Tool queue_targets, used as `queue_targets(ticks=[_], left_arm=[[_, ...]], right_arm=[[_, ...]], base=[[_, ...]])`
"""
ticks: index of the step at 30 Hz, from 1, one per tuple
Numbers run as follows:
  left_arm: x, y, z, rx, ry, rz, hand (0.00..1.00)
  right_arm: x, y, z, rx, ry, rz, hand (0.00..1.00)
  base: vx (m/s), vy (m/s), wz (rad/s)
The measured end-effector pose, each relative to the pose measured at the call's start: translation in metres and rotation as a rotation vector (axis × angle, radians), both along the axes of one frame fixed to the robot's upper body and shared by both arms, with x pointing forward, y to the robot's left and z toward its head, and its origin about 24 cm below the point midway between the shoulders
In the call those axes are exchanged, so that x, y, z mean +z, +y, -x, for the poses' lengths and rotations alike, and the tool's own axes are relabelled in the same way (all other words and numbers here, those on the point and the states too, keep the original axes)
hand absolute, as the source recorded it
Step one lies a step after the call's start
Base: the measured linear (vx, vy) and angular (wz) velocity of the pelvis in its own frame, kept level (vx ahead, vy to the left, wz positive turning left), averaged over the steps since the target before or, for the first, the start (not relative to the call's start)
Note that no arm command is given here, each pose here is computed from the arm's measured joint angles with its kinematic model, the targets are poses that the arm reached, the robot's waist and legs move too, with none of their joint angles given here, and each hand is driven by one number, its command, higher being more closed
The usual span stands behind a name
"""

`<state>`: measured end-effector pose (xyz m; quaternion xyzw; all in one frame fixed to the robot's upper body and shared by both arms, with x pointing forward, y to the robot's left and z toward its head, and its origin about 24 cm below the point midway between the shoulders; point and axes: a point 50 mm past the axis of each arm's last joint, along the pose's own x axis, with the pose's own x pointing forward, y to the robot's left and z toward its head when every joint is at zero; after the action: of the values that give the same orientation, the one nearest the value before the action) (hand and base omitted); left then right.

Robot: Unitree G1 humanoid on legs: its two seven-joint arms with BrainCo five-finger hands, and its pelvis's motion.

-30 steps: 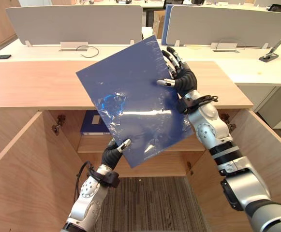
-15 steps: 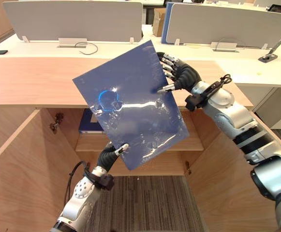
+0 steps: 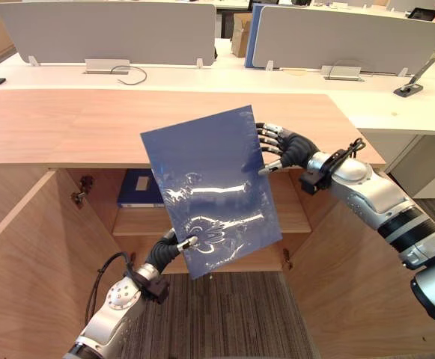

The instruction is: Walk over to the cabinet, pick up the folder, carry it to the office cabinet, place the folder inside the office cabinet, then close the office cabinet door

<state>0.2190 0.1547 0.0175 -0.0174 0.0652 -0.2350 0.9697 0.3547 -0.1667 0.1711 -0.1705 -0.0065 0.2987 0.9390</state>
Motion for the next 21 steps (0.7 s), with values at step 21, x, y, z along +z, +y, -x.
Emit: queue_targets(ticks=[21], left_arm=[[-0.015, -0.014, 0.003, -0.007, 0.060, 0.003, 1.00]], right_arm=[[-0.035, 0.038, 0.001, -0.021, 0.105, -0.492, 0.00]], base=[[-0.01, -0.004, 0.01]])
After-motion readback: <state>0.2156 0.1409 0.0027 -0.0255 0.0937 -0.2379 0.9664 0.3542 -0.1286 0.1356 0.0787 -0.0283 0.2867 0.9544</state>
